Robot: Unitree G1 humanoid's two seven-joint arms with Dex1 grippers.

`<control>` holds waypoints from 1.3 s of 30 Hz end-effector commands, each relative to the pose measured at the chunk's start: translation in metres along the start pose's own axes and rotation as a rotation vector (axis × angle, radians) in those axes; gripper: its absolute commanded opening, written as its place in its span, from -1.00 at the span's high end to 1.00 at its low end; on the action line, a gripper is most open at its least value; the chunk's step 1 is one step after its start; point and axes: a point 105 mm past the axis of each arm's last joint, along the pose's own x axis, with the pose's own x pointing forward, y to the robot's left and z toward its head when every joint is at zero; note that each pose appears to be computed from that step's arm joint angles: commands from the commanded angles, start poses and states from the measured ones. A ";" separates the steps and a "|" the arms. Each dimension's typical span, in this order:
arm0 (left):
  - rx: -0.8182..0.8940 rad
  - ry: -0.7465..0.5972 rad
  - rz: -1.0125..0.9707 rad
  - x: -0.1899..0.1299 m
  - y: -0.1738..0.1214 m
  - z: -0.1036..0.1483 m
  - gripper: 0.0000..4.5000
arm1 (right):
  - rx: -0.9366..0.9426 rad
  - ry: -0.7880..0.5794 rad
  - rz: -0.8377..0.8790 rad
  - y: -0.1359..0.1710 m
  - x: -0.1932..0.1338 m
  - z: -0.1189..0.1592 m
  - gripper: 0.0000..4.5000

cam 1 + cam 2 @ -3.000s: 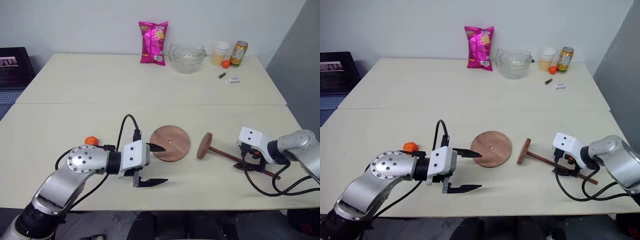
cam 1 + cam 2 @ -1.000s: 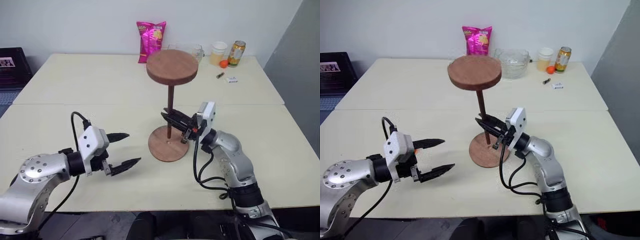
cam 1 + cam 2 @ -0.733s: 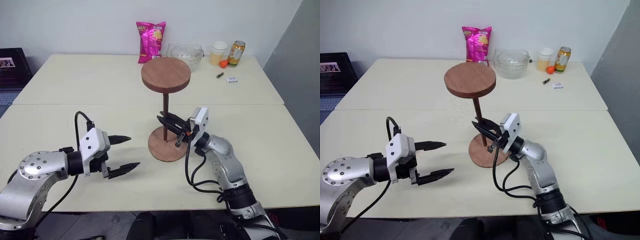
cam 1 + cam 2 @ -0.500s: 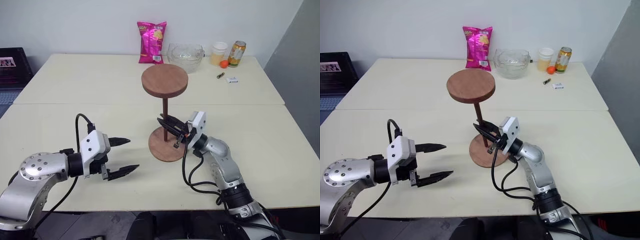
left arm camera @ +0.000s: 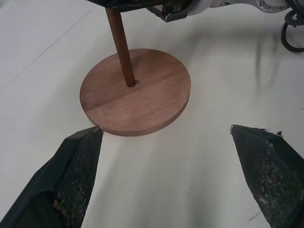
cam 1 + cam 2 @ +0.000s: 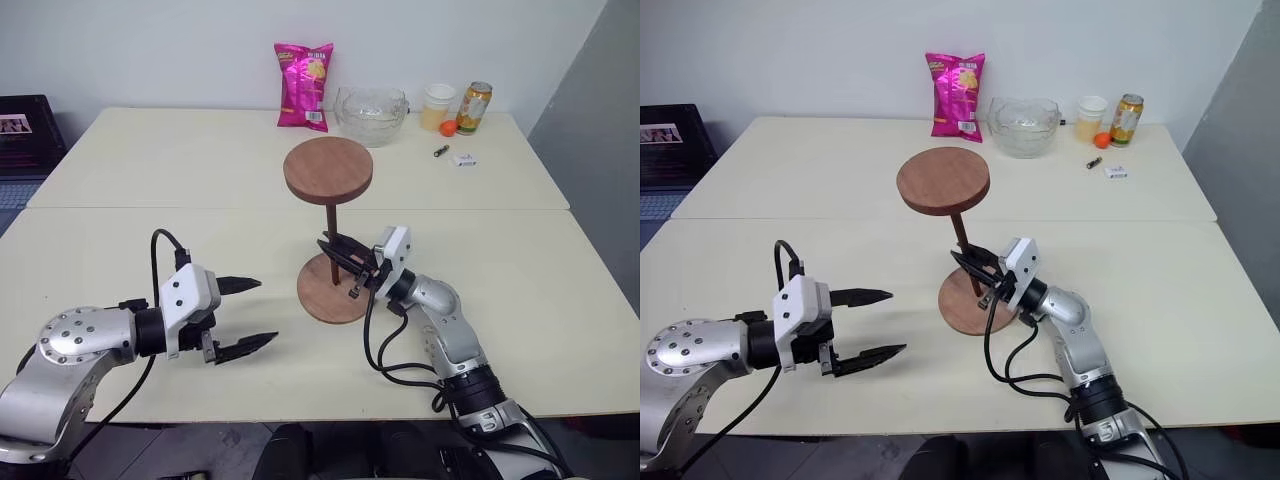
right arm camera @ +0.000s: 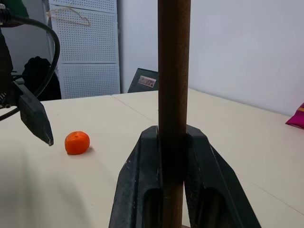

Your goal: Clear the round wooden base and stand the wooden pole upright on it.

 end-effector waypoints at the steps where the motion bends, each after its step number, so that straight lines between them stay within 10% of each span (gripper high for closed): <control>1: 0.026 0.001 0.001 -0.002 0.001 -0.001 -1.00 | -0.013 -0.009 0.009 0.002 -0.003 0.003 0.90; 39: 0.055 -0.002 -0.004 0.002 0.003 0.001 -1.00 | 0.085 0.308 -0.010 0.005 -0.030 -0.056 0.90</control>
